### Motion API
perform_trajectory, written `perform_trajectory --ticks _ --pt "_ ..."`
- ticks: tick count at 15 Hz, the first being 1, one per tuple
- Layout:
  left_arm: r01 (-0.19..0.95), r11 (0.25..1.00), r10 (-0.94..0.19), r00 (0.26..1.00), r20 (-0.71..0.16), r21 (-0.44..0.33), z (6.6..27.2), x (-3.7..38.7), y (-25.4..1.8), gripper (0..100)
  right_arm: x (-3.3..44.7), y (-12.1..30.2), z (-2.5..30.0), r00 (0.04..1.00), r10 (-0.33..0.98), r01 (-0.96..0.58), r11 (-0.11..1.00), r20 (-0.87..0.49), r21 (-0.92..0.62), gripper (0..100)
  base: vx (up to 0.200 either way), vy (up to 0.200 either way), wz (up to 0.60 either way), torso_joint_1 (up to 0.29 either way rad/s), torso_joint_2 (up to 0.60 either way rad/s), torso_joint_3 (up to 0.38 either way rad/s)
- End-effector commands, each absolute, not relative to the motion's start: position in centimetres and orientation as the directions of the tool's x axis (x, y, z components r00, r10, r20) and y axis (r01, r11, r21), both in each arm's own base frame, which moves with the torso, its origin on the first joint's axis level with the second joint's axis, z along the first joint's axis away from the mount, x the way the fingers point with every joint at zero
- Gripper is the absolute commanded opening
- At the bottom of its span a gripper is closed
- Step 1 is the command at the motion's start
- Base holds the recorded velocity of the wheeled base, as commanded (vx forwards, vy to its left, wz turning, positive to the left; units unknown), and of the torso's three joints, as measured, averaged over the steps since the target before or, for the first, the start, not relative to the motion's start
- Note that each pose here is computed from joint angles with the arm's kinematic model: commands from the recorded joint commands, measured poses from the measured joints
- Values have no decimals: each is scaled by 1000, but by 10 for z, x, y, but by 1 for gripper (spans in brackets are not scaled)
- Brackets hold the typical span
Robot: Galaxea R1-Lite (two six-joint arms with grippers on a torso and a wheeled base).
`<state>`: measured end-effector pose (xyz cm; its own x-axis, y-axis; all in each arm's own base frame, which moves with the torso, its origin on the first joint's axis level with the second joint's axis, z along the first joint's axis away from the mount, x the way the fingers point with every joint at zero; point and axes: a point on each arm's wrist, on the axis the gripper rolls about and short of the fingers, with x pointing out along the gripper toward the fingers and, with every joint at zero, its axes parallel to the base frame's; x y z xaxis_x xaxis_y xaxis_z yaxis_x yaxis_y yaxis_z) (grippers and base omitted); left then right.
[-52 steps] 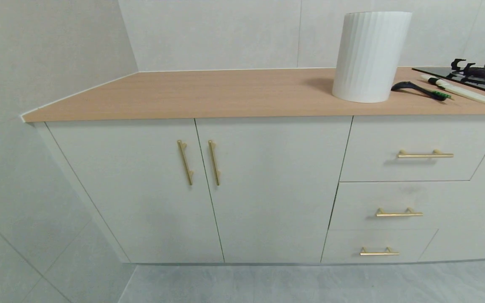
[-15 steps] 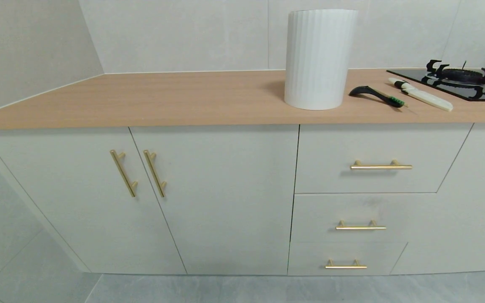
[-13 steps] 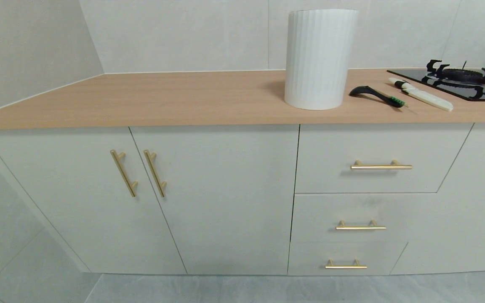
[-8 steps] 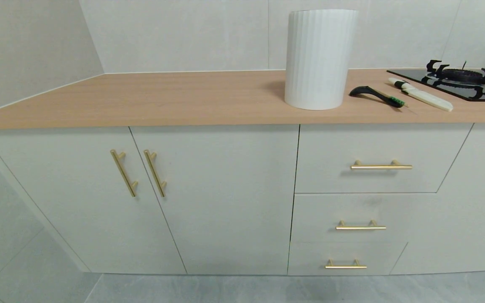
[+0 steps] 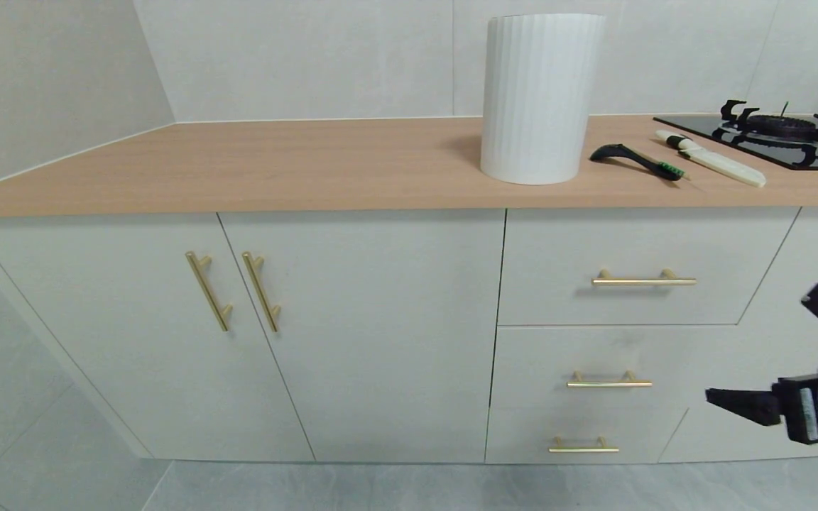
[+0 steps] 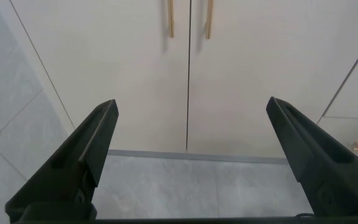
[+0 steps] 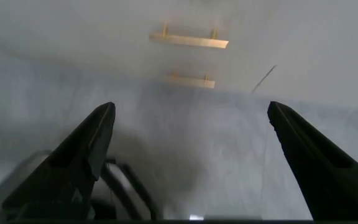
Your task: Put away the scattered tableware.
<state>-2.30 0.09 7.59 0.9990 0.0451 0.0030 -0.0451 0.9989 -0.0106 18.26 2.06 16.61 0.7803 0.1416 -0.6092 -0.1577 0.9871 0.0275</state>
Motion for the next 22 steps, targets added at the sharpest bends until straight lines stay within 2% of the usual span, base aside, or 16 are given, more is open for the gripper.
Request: perform_trajectory --ticks 1,4,8,14,22 --pt "-46 999 46 999 2 -11 76 -23 1 100 260 40 116 653 150 -191 981 -742 29 100 0 0 0 0 0 0" --pt "-46 999 46 999 2 -11 76 -23 1 100 296 42 78 641 131 -173 985 -757 23 100 0 0 0 0 0 0" --pt "-46 999 46 999 2 -11 76 -23 1 100 331 43 31 711 31 -93 994 -702 -51 100 0 0 0 0 0 0" --pt "-46 999 46 999 2 -11 76 -23 1 100 345 43 2 749 -18 -48 996 -662 -81 100 0 0 0 0 0 0" --pt "-46 999 46 999 2 -11 76 -23 1 100 361 43 -19 810 -91 42 994 -579 -98 100 0 0 0 0 0 0"
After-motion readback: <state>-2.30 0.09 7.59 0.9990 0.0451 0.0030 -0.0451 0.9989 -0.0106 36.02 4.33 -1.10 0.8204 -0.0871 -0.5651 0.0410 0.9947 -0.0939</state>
